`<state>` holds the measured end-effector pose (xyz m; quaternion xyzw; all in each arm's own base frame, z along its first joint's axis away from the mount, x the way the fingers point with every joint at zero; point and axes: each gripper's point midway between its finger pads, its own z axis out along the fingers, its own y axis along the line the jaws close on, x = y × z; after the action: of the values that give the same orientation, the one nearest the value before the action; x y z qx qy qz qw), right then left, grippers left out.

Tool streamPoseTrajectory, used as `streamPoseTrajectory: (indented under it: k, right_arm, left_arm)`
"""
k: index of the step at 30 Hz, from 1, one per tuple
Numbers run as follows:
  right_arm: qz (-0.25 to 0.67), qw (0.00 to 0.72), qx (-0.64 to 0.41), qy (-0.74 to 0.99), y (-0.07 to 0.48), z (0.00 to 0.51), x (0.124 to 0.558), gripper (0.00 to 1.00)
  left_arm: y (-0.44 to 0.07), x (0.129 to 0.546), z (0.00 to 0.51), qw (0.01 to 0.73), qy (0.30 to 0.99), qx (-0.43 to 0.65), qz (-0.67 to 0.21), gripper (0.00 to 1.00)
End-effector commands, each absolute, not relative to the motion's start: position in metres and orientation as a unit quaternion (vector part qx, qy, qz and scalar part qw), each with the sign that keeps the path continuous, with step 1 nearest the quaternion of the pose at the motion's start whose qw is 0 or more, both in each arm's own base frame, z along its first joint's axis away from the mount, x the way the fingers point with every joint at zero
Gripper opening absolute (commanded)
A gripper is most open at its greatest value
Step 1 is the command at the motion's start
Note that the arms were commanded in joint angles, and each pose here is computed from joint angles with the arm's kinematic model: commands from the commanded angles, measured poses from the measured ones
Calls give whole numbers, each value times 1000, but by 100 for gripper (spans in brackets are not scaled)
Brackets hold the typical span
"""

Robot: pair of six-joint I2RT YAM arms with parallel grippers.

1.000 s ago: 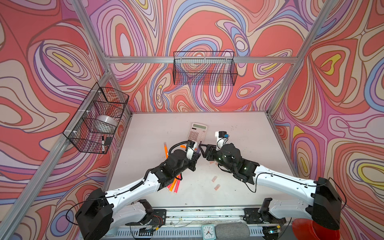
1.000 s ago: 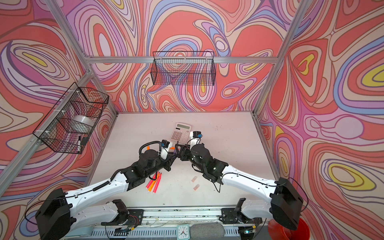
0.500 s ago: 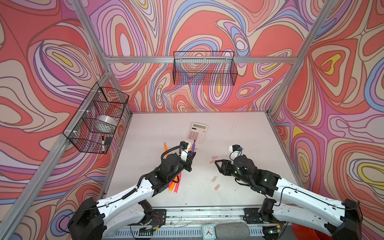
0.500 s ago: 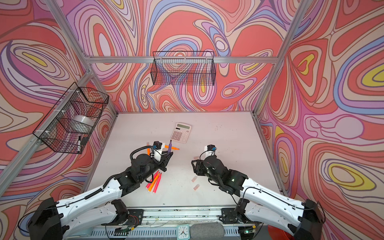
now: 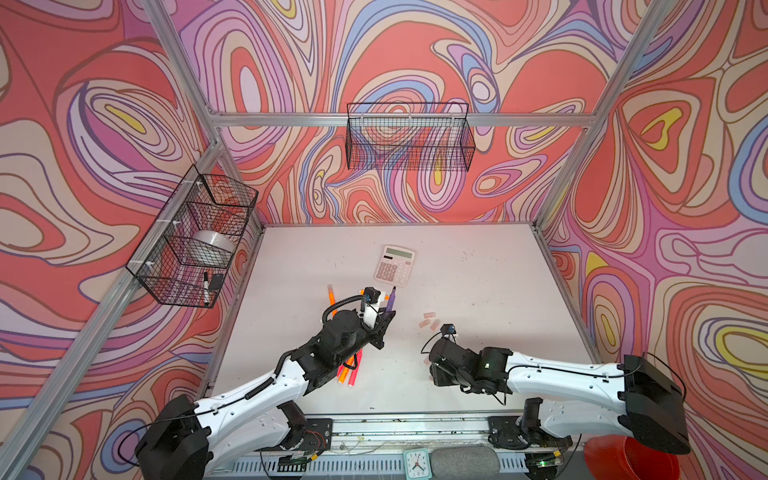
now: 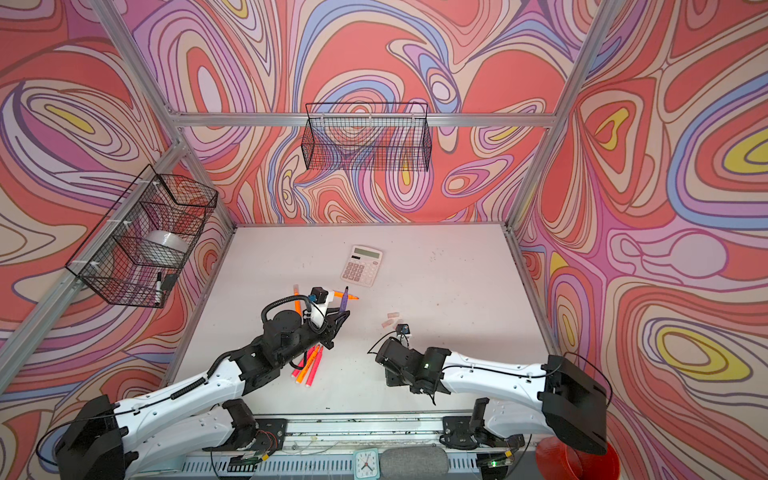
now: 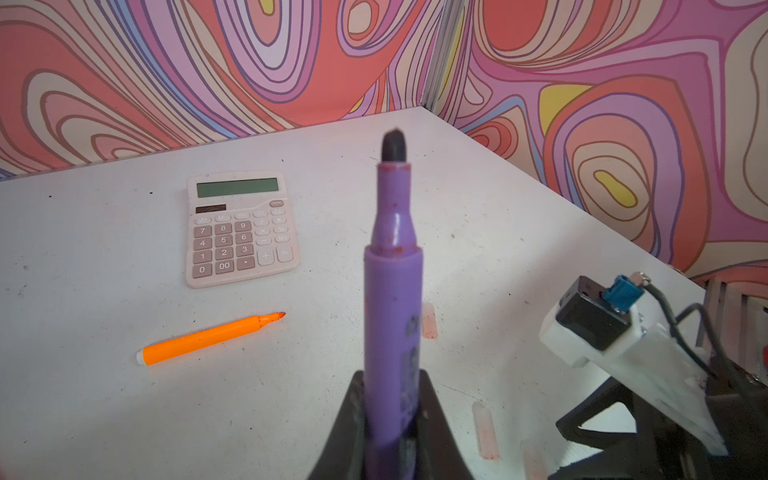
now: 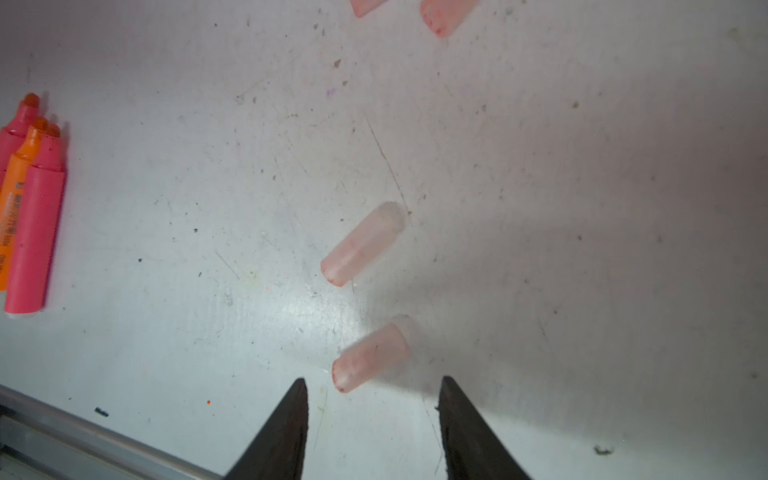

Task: Insert the pens into the pen caps
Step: 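Move the right gripper away toward the pink caps while the left holds the marker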

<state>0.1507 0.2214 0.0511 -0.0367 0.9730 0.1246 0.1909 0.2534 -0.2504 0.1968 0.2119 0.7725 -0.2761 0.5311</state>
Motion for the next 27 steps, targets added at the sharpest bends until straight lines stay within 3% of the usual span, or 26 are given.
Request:
streamPoseTrajectory:
  k: [1,14,27]
  right_arm:
    - [103,201,-34,974,221,53,152,53]
    - [41,199,-57,978,231,36,155,54]
    - [-31,196,-43,979,210,18,155,43]
  left_arm:
    - [-251,253,209,547,758,213,-284,0]
    - [-251,251,213,549,755,213,-289,0]
    - [-252,250,213,546,755,215,-292,0]
